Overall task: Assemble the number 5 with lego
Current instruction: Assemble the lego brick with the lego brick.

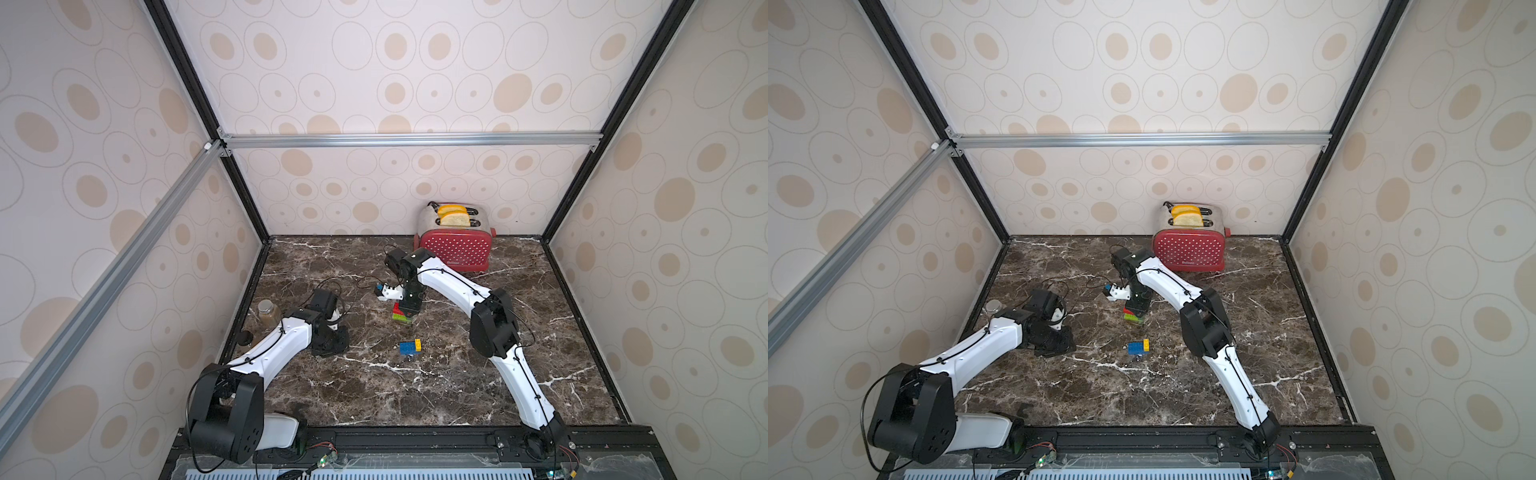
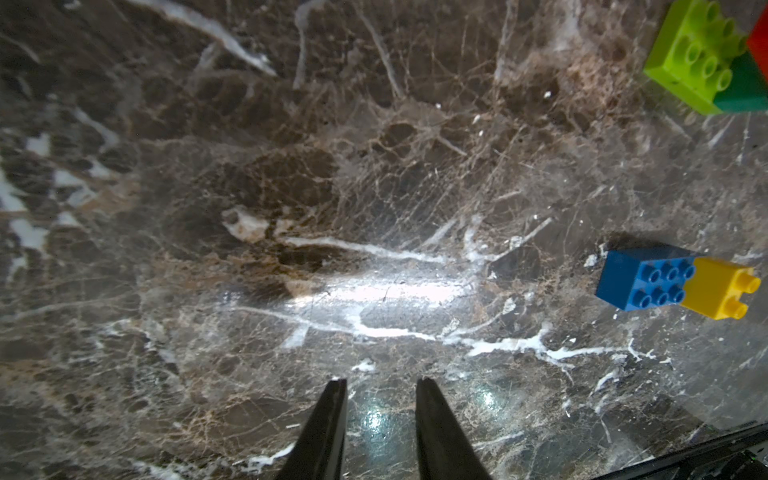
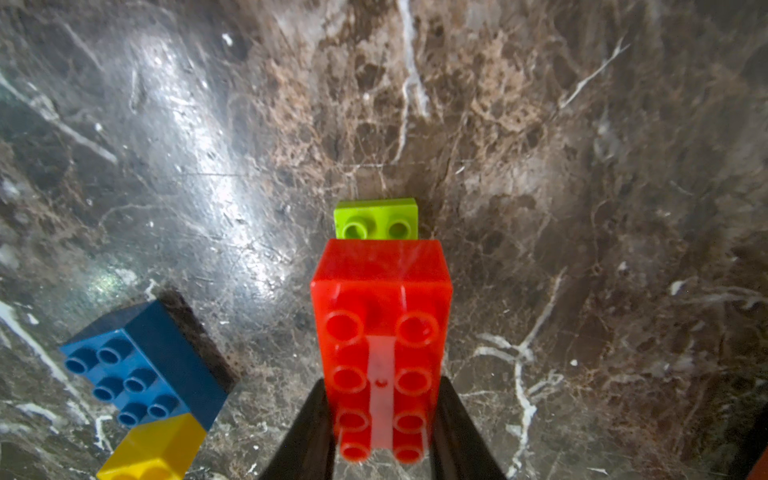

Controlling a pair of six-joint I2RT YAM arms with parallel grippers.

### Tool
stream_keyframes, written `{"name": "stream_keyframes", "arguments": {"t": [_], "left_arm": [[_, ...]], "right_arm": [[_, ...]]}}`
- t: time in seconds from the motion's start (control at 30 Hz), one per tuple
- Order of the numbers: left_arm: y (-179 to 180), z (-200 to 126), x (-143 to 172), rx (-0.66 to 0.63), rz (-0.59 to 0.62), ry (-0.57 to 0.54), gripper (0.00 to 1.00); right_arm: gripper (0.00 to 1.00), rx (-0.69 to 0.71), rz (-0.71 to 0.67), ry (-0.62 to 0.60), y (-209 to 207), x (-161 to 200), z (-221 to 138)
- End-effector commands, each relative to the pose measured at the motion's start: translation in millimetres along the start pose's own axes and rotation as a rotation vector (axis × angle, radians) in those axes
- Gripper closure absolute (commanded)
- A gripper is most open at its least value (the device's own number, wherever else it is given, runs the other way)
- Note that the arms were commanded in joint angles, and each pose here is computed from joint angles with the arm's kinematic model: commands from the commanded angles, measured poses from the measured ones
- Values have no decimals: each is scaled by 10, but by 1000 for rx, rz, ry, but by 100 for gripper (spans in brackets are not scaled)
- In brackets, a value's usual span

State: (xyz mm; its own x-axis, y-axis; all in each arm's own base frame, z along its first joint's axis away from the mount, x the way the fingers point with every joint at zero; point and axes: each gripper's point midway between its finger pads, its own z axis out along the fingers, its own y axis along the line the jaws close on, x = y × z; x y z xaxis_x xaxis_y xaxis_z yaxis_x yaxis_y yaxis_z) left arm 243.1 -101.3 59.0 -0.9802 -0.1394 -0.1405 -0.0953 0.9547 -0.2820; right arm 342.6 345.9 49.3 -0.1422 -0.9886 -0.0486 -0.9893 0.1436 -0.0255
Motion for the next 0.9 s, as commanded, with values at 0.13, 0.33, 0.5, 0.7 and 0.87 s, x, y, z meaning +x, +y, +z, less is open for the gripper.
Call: {"name": "stream_keyframes", "arguments": {"t": [0.13, 0.33, 0.5, 0.7, 0.87], "left_arm": [[20, -34, 12, -4, 11, 0, 69], [19, -39, 7, -6, 10, -4, 69], [22, -35, 5, -7, 9, -4, 69], [23, -32, 4, -7, 6, -3, 69], [18, -26, 2, -5, 2, -4, 69]], "right_arm": [[69, -199, 73, 199, 335, 379, 941], [70, -212, 84, 193, 345, 398, 943], [71, -203, 92, 197, 326, 422, 936], [72, -129, 129, 128, 96, 324, 613], [71, -67, 135, 71, -47, 260, 337]]}}
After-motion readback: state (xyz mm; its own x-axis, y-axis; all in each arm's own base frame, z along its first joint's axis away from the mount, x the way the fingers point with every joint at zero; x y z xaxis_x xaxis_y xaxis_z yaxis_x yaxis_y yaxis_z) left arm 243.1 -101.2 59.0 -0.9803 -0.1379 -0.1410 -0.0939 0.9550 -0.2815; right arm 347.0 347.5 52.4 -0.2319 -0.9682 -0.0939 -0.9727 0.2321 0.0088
